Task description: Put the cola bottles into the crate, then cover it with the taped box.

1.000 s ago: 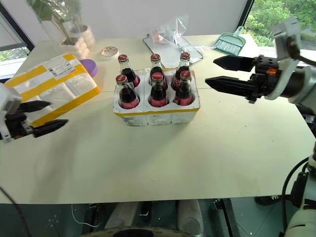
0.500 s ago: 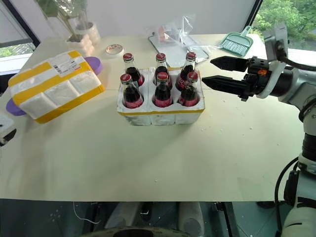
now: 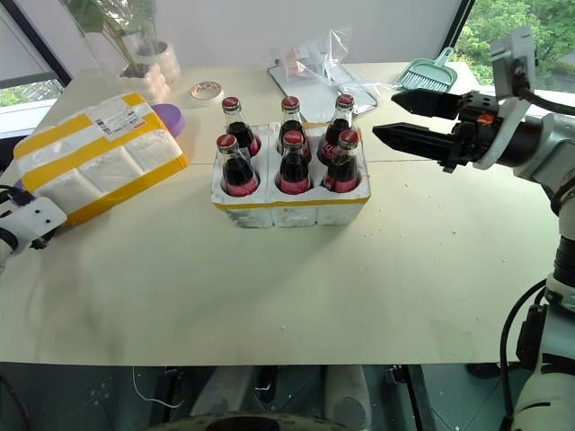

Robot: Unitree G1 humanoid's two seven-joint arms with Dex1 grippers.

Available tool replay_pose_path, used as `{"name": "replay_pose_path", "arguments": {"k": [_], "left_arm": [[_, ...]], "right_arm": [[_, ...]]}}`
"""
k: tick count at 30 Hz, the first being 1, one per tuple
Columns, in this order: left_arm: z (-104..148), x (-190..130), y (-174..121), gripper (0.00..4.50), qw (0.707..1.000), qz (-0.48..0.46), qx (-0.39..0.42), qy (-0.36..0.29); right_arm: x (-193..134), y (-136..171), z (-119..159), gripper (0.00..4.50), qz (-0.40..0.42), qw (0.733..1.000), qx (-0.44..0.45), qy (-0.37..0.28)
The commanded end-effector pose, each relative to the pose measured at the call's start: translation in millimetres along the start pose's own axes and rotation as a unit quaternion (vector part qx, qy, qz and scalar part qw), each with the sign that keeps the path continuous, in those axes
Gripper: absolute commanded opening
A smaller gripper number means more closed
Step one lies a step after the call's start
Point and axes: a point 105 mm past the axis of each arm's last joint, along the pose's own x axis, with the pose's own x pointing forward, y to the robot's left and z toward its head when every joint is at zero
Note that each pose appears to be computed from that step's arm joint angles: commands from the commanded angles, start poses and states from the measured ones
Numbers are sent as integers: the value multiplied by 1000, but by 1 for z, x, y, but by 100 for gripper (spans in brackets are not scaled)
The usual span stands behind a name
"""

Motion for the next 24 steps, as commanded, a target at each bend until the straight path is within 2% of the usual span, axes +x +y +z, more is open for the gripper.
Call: {"name": "replay_pose_path", "arguments": {"k": [1, 4, 9, 12, 16, 21, 24], "left_arm": [[3, 5, 1, 450, 1000, 7, 6, -3], [9, 9, 4, 369, 1000, 11, 14, -9], [9, 10, 15, 115, 999, 19, 27, -7], [10, 7, 31, 115, 999, 37, 32, -10], [21, -2, 65, 115, 996, 71, 31, -39], [65, -25, 117, 115, 985, 110, -4, -132], [106, -46, 145, 115, 971, 130, -18, -199]], "right_arm": [[-5, 6, 15, 447, -1, 1000, -26, -15], [-3, 8, 13, 450, -3, 1000, -26, -14], [-4, 10, 12, 450, -9, 1000, -27, -14], [-5, 10, 11, 450, -11, 1000, -25, -13], [-10, 8, 0, 450, -18, 1000, -14, 13], [-23, 3, -22, 450, -38, 997, -25, 67], [-32, -5, -36, 450, -66, 994, -20, 89]]}}
